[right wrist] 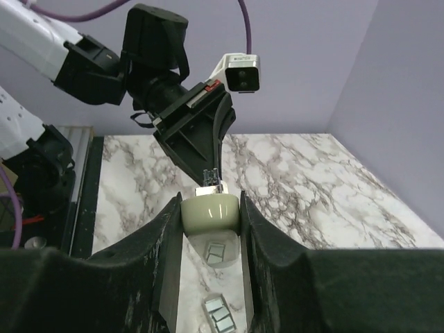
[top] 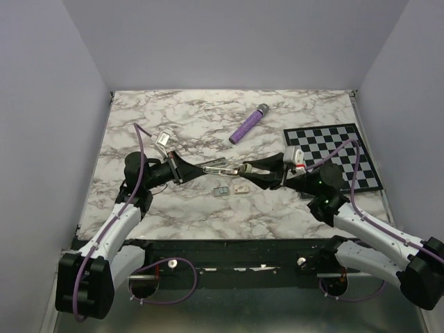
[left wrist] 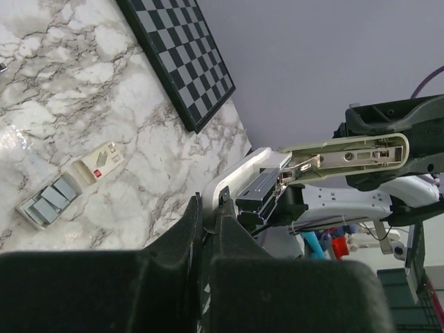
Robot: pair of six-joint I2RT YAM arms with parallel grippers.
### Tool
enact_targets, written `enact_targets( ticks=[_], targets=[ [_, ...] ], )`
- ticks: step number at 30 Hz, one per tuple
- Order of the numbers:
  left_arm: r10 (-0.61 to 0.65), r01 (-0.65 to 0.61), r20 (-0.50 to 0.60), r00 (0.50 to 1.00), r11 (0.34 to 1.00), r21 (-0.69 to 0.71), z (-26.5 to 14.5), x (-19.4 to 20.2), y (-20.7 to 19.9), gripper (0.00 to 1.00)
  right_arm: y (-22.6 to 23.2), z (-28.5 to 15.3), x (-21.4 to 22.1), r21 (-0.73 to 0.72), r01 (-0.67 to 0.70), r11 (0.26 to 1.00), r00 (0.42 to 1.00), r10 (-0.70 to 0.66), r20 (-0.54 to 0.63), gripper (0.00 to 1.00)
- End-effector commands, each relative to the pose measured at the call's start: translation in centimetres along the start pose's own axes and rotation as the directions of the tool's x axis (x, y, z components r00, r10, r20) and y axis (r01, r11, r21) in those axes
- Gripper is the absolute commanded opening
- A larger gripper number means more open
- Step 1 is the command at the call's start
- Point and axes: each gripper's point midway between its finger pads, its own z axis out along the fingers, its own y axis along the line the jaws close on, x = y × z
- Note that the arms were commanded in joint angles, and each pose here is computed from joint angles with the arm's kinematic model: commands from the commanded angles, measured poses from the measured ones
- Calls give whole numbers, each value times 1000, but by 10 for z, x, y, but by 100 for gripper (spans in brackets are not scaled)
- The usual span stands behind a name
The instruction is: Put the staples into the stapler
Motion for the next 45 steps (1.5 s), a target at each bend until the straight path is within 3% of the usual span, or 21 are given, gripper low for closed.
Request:
enact_targets(
  ticks=[1, 5, 8, 12, 16, 17, 21, 27, 28, 30, 31, 33, 38, 45],
  targets=[
    [19, 37, 190, 982, 958, -286, -12, -19, 76, 13, 18, -16, -143, -6, 239, 971, 870, -212, 445, 1],
    [85, -10, 198, 977, 937, -350, -23, -21, 79, 43, 10, -9, -125, -2, 269, 963, 896, -250, 368, 1],
    [225, -130, 209, 952, 912, -390, -32, -37, 65, 50, 3, -3, -103, -12, 261, 965, 928, -248, 279, 1],
    [385, -254, 177, 906, 828, -500, -53, -54, 53, 62, 2, 3, -79, -63, 237, 969, 959, -224, 173, 1],
    [597, -459, 203, 776, 756, -466, -64, -77, 5, 71, 0, 5, -69, -79, 236, 969, 965, -224, 136, 1],
    [657, -526, 214, 723, 724, -446, -67, -79, -10, 74, 0, 6, -67, -81, 235, 969, 966, -224, 131, 1],
    [805, -776, 243, 541, 589, -225, -61, -61, -69, 85, 1, 11, -54, -121, 203, 972, 977, -193, 88, 1],
    [889, -923, 276, 365, 385, -20, -48, -28, -111, 86, 12, 14, -47, -208, 172, 963, 984, -160, 75, 1],
    [897, -935, 281, 342, 353, 13, -47, -24, -120, 86, 13, 14, -47, -217, 171, 961, 985, -158, 75, 1],
    [904, -939, 257, 343, 329, 96, -35, -8, -123, 85, 17, 14, -45, -246, 162, 956, 986, -148, 72, 1],
    [914, -950, 259, 311, 290, 114, -32, -7, -128, 85, 18, 15, -46, -257, 161, 953, 986, -147, 72, 1],
    [916, -939, 230, 330, 294, 180, -20, 3, -128, 84, 19, 16, -44, -272, 152, 950, 988, -140, 64, 1],
    [926, -941, 228, 299, 248, 229, -3, 7, -140, 79, 24, 15, -43, -300, 147, 943, 989, -133, 65, 1],
    [942, -924, 165, 293, 235, 301, 22, 27, -141, 62, 27, 16, -41, -323, 136, 936, 990, -121, 67, 1]
  ],
)
